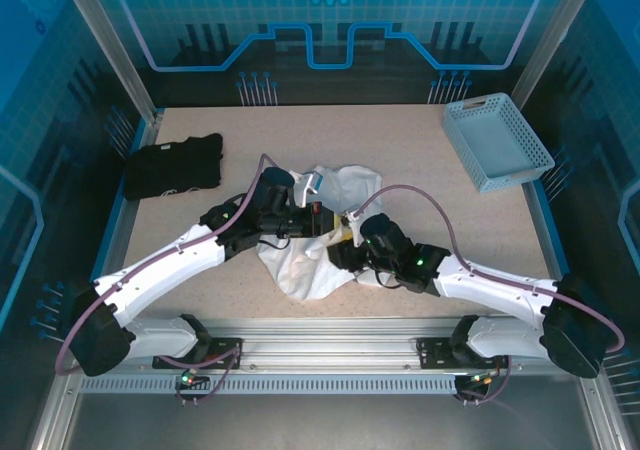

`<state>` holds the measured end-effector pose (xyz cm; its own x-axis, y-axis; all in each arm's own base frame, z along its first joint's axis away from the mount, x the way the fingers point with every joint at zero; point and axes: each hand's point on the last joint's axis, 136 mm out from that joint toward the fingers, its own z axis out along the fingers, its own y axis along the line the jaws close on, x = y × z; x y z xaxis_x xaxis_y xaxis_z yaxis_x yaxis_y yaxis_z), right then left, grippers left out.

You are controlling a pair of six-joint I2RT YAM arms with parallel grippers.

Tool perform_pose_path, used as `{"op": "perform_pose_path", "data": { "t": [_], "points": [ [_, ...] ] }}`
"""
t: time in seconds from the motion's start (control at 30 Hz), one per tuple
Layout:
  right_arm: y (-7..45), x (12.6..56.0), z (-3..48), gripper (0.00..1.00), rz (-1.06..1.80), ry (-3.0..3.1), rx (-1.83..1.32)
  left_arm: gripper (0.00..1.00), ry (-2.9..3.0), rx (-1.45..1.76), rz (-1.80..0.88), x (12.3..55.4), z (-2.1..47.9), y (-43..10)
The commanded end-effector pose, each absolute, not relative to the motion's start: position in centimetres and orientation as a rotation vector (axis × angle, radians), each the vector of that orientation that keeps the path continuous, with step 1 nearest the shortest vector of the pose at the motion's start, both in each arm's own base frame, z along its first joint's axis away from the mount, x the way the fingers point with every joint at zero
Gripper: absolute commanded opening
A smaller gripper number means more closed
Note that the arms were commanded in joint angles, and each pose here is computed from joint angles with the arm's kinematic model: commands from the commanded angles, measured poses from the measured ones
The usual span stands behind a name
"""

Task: Fold the inside-out t-shirt

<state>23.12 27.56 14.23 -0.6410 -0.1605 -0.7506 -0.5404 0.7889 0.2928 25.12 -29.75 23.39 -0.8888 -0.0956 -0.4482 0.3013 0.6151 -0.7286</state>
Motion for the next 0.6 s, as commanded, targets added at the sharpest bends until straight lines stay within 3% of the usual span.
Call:
{"op": "perform_pose_path", "data": {
  "t": [0.0, 0.17, 0.37, 0.47, 0.57],
  "points": [
    [24.6, 25.1, 15.6, 0.28, 0.487, 2.192, -0.43, 0.0, 2.364, 0.113, -1.224, 25.3, 24.9, -28.5],
    [21.2, 26.7, 16.3, 0.15, 0.455, 2.214, -0.479, 0.0, 2.32, 0.173, -1.281, 25.1, 26.2, -27.4],
    [21.5, 28.1, 17.2, 0.01, 0.462, 2.293, -0.581, 0.0, 2.247, 0.191, -1.414, 24.9, 28.5, -28.1],
    [21.6, 28.4, 17.7, 0.02, 0.442, 2.344, -0.575, 0.0, 2.23, 0.101, -1.436, 25.7, 28.6, -28.1],
    [21.6, 26.9, 18.7, 0.1, 0.488, 2.282, -0.607, 0.0, 2.226, -0.005, -1.405, 26.6, 27.9, -27.6]
  ]
}}
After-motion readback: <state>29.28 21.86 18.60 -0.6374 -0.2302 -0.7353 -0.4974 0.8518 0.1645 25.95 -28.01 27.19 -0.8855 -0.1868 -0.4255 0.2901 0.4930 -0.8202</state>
